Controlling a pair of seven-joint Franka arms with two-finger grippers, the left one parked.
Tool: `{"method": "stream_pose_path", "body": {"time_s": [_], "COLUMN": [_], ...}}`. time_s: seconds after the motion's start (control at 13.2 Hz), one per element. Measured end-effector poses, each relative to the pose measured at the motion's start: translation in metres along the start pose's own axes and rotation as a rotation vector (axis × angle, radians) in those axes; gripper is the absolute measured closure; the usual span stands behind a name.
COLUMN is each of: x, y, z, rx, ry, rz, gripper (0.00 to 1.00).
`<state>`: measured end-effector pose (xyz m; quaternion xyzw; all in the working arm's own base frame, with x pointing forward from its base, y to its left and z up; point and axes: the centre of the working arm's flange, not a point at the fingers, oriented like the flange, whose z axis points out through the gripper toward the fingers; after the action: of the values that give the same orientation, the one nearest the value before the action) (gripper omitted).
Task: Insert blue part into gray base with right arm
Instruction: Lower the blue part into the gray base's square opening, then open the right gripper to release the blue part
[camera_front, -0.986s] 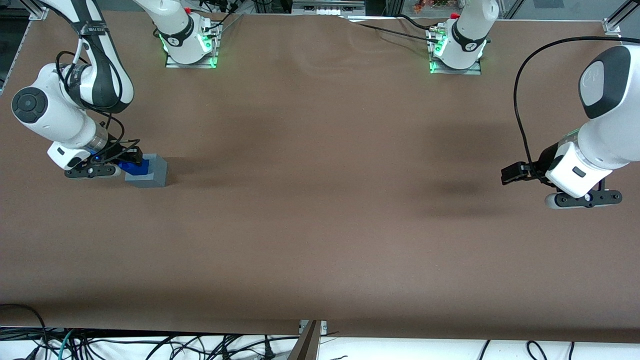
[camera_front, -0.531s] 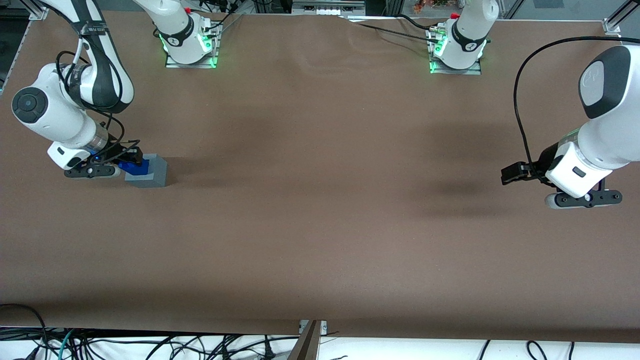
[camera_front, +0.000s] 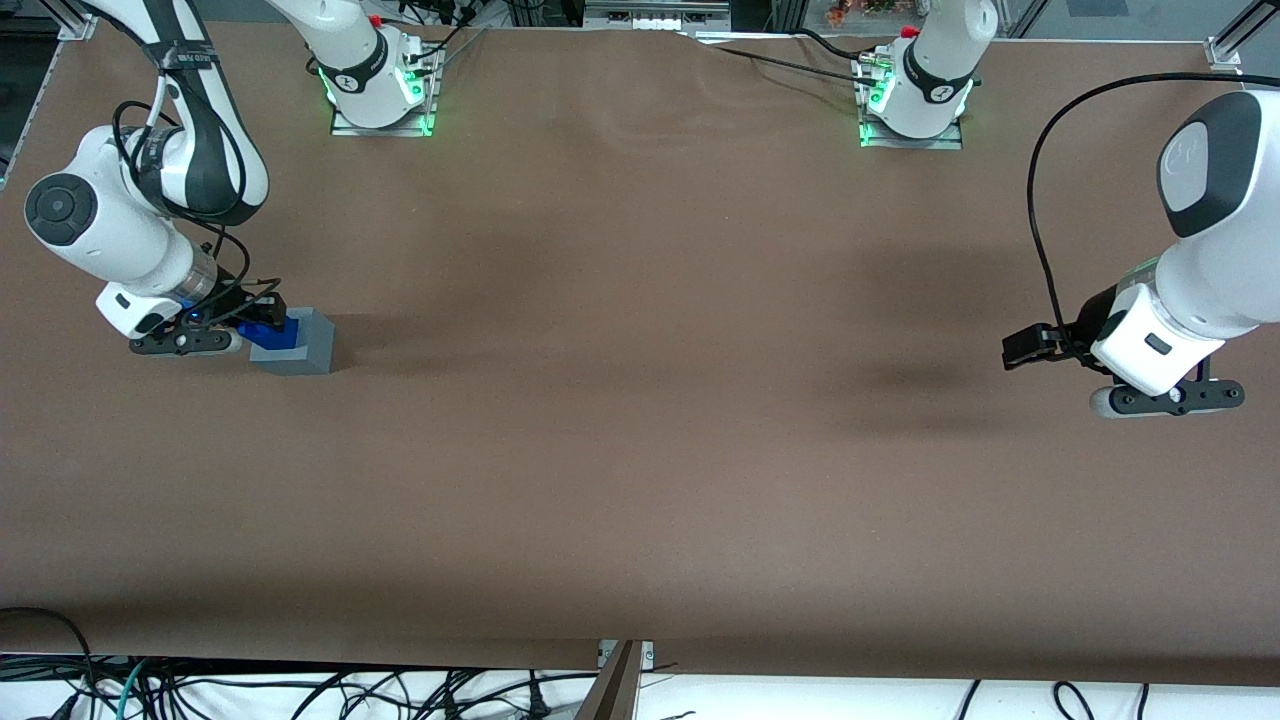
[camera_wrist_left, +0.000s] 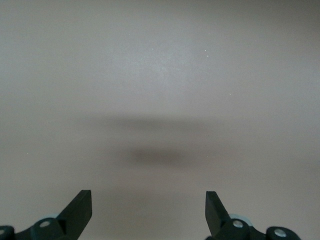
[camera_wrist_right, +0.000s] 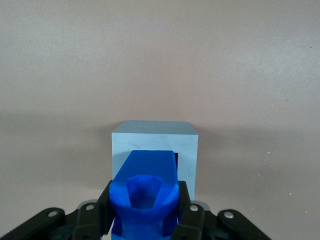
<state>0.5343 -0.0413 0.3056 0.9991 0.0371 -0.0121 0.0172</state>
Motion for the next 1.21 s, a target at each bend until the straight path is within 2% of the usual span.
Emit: {"method": "stream_pose_path", "body": {"time_s": [0.61,0.83,1.21], "x": [-0.001,-0.009,-0.01], "y": [0.0,-0.001,-0.001], "z": [0.001,0.014,0.015], "rx": [0.001,0.004,0.005], "ry": [-0.003,-0.034,-0.036], "rz": [-0.004,-0.005,-0.005], "gripper": [0.5,0.5,0.49]}}
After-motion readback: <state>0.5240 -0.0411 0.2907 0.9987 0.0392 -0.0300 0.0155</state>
